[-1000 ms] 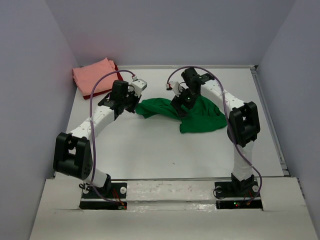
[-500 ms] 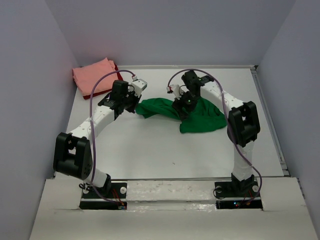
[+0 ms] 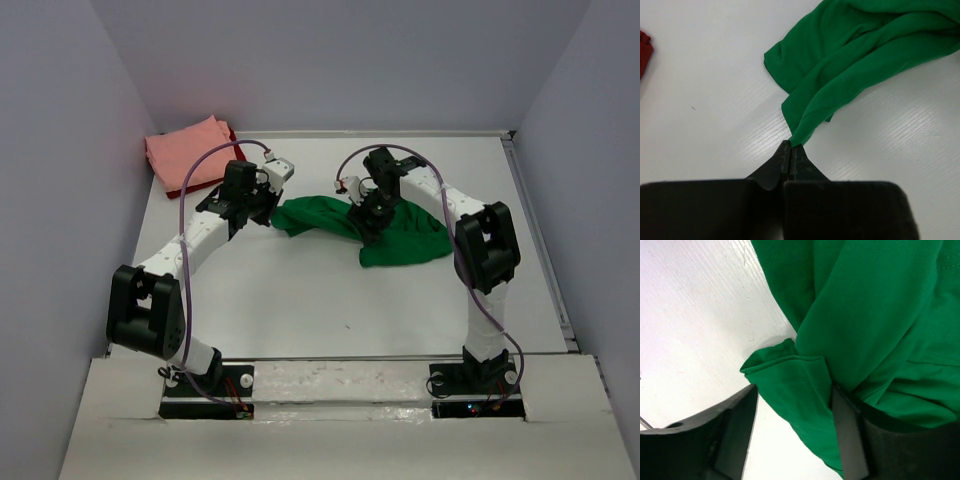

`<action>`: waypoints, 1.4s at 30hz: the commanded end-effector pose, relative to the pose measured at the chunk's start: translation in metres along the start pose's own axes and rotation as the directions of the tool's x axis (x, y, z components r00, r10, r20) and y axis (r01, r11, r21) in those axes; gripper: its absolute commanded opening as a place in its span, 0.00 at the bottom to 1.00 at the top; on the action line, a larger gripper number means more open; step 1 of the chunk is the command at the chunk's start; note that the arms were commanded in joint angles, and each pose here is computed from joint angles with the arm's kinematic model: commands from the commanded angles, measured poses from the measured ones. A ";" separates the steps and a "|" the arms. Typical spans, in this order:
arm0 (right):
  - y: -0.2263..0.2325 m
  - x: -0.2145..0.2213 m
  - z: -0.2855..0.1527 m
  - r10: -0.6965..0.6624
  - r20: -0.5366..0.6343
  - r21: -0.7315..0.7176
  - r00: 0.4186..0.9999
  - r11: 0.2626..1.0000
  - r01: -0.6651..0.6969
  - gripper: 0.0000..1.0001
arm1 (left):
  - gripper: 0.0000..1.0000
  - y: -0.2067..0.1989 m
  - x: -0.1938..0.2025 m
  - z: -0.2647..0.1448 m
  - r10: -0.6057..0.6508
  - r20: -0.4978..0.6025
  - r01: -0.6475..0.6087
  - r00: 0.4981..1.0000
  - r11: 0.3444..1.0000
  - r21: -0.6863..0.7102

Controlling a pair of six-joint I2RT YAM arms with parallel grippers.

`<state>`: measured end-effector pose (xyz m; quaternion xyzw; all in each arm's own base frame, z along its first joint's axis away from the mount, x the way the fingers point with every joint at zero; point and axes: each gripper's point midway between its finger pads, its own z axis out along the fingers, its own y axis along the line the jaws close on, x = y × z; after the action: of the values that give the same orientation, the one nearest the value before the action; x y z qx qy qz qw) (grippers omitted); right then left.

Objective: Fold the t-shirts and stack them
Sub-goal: Flatten out the tshirt

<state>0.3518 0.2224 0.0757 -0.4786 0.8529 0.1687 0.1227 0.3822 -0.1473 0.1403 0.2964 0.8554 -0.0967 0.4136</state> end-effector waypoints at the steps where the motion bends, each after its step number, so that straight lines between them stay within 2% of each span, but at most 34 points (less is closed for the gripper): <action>1: 0.002 -0.004 -0.002 -0.006 0.013 0.011 1.000 1.000 0.006 0.52 | 0.00 -0.001 -0.006 -0.003 0.006 0.026 -0.006 1.000 1.000 0.008; 2: 0.001 -0.004 -0.003 -0.005 0.014 0.013 1.000 1.000 0.005 0.47 | 0.00 -0.001 -0.006 -0.003 0.006 0.026 -0.006 1.000 1.000 0.008; 3: 0.001 -0.004 -0.002 -0.003 0.012 0.014 1.000 1.000 0.003 0.35 | 0.00 0.000 -0.006 -0.003 0.005 0.026 -0.005 1.000 1.000 0.008; 7: 0.000 -0.002 -0.001 0.000 0.003 0.021 1.000 1.000 0.000 0.18 | 0.00 0.000 -0.007 -0.003 0.006 0.030 -0.006 1.000 1.000 0.009; 14: -0.001 -0.001 -0.001 0.005 -0.001 0.026 1.000 1.000 -0.005 0.13 | 0.00 -0.001 -0.007 -0.004 0.007 0.029 -0.007 1.000 1.000 0.011; 15: -0.001 -0.001 -0.001 0.005 -0.002 0.027 1.000 1.000 -0.005 0.10 | 0.00 -0.001 -0.007 -0.005 0.007 0.030 -0.008 1.000 1.000 0.009; 16: -0.002 -0.001 -0.001 0.006 -0.003 0.030 1.000 1.000 -0.005 0.00 | 0.00 -0.002 -0.007 -0.004 0.006 0.029 -0.007 1.000 1.000 0.012; 23: -0.010 -0.003 -0.008 0.009 0.003 0.090 1.000 0.996 -0.009 0.00 | 0.00 0.002 -0.013 -0.006 0.002 0.044 -0.002 0.999 1.000 -0.008; 29: -0.020 -0.029 -0.052 -0.022 0.103 0.221 0.994 0.975 -0.002 0.00 | 0.00 0.009 -0.033 -0.012 -0.008 0.084 0.011 0.996 0.999 -0.031; 31: -0.028 -0.034 -0.070 -0.023 0.128 0.273 0.992 0.962 -0.012 0.00 | 0.00 0.011 -0.042 -0.014 -0.009 0.099 0.014 0.995 0.999 -0.041; 36: -0.049 -0.052 -0.145 -0.046 0.254 0.425 0.966 0.903 -0.068 0.00 | 0.00 0.023 -0.076 -0.030 0.004 0.174 0.013 0.985 0.996 -0.093; 42: -0.083 -0.043 -0.220 -0.041 0.349 0.565 0.936 0.807 -0.175 0.00 | 0.00 0.044 -0.119 -0.057 0.041 0.256 0.007 0.966 0.983 -0.184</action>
<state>0.4115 0.1632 0.2184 -0.4016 0.8560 0.0361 0.3235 0.4163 -0.1497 0.2116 0.2700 0.8275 -0.0786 0.4859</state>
